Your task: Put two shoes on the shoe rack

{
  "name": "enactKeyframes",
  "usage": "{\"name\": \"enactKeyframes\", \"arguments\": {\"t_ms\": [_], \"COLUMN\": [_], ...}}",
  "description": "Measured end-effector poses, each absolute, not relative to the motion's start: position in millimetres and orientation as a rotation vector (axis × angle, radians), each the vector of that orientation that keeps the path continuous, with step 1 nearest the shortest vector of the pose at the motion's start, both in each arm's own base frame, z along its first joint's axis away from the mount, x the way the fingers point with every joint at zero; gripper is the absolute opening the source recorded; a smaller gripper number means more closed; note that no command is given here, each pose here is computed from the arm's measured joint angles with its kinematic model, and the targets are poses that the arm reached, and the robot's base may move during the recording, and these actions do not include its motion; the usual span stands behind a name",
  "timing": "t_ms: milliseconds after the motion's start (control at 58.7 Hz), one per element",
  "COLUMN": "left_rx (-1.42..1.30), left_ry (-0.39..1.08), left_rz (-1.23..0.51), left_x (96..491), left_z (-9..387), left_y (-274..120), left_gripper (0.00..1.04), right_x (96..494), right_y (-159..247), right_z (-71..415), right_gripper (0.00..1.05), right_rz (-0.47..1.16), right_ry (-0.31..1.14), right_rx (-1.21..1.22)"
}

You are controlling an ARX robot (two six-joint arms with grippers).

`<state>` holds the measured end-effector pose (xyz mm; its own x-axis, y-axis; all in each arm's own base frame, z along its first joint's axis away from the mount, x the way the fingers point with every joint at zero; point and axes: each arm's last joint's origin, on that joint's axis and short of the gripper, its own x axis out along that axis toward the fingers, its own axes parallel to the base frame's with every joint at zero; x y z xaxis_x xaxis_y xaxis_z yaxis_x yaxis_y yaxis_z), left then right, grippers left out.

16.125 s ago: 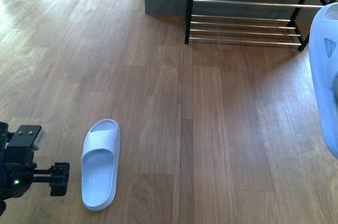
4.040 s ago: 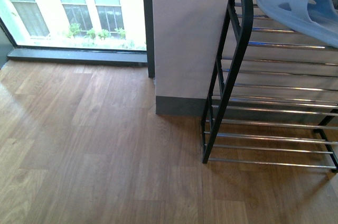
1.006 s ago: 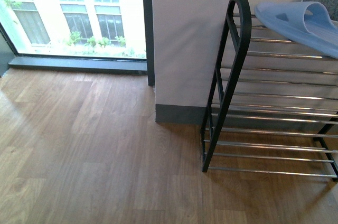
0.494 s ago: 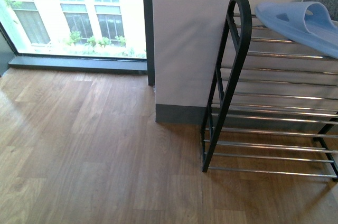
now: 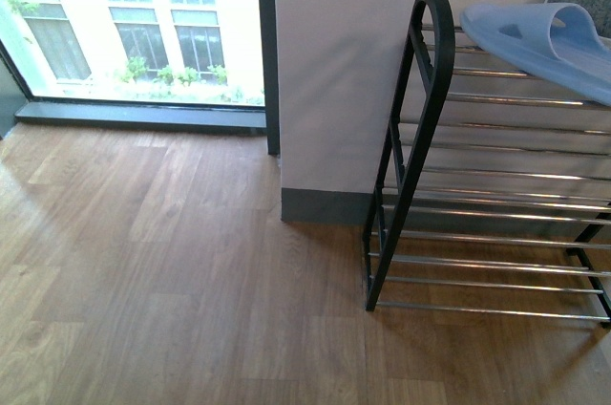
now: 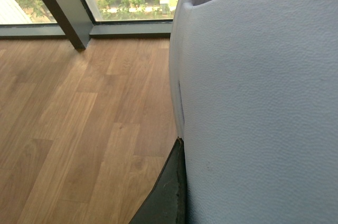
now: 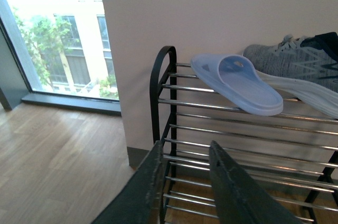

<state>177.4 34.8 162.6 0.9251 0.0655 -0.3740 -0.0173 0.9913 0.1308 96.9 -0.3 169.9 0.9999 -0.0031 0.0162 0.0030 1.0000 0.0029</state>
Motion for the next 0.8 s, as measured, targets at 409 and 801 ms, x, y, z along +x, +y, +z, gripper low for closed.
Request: {"name": "enactKeyframes", "arguments": {"t_ms": [409,801], "left_rx": [0.126,0.126], "left_ry": [0.388,0.388], "left_rz": [0.046,0.046], "left_x": [177.3,177.3], "left_z": [162.6,162.6], "left_y": [35.2,35.2], "left_gripper": [0.02,0.02], "right_x": [96.8,96.8], "right_y": [-0.2,-0.2], "right_z": [169.9,169.9], "right_gripper": [0.97,0.96], "right_rz": [0.0,-0.002], "right_ry": [-0.016,-0.016], "right_rx": [0.003,0.003]}}
